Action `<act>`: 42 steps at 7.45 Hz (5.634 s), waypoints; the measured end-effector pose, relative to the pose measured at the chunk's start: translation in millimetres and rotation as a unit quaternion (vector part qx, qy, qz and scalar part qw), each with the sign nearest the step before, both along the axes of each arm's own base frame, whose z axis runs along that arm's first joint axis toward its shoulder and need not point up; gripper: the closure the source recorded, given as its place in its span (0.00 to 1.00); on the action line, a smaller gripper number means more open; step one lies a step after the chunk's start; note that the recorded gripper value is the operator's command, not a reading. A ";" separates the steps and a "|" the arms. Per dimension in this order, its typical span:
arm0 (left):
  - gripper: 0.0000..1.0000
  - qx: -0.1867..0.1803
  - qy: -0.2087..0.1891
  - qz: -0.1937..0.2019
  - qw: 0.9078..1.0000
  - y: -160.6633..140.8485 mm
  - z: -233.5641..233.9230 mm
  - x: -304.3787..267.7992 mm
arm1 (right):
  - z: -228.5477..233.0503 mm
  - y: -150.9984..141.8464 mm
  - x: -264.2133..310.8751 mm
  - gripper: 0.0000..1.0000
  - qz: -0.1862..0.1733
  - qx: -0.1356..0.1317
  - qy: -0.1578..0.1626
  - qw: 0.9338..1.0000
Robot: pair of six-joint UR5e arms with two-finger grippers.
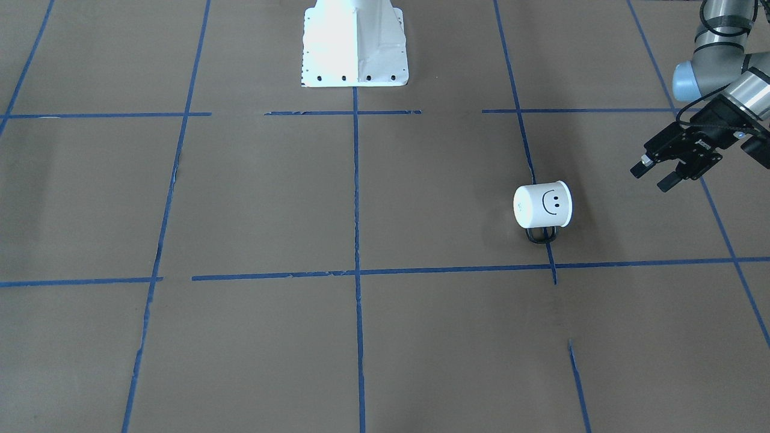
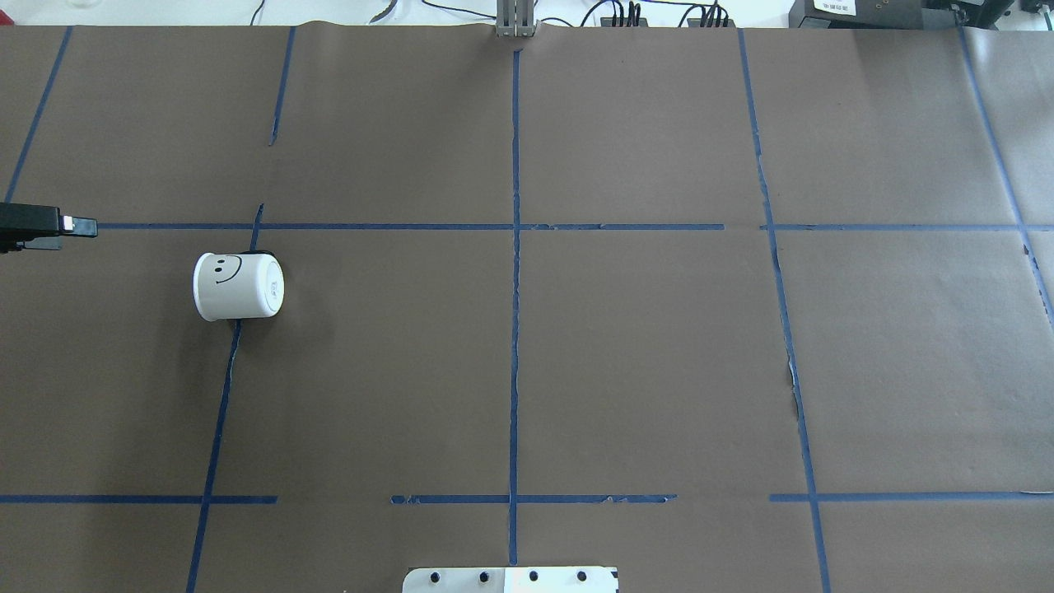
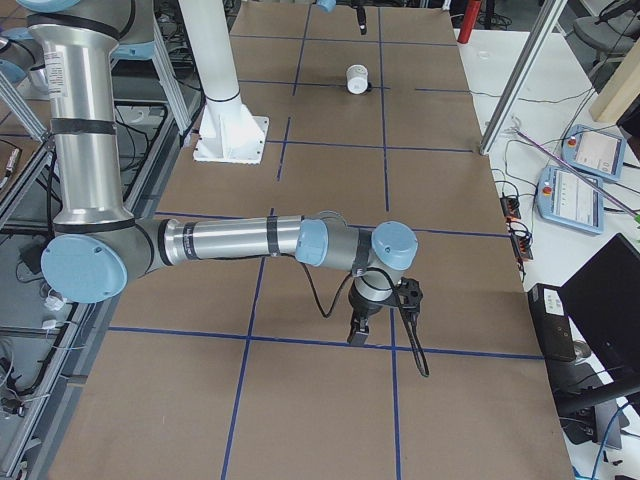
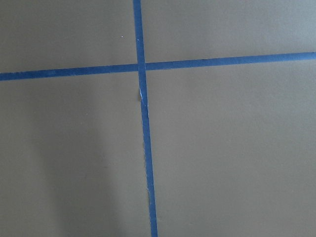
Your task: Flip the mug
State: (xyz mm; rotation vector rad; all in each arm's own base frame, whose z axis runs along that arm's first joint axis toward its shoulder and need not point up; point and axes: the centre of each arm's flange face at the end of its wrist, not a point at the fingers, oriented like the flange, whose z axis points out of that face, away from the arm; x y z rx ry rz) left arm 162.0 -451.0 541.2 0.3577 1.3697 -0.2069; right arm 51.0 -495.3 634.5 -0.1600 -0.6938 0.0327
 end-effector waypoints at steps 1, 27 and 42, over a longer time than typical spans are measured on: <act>0.00 -0.008 0.030 -0.024 0.999 6.4 3.0 20.6 | 0.0 0.0 0.0 0.00 0.000 0.000 0.000 1.000; 1.00 -0.244 -0.091 0.030 0.965 -76.0 -357.6 321.7 | 0.0 0.0 0.0 0.00 0.000 0.000 0.000 1.000; 0.00 -0.099 -0.231 0.105 0.962 -47.2 -299.2 185.3 | 0.0 0.0 0.0 0.00 0.000 0.000 0.000 1.000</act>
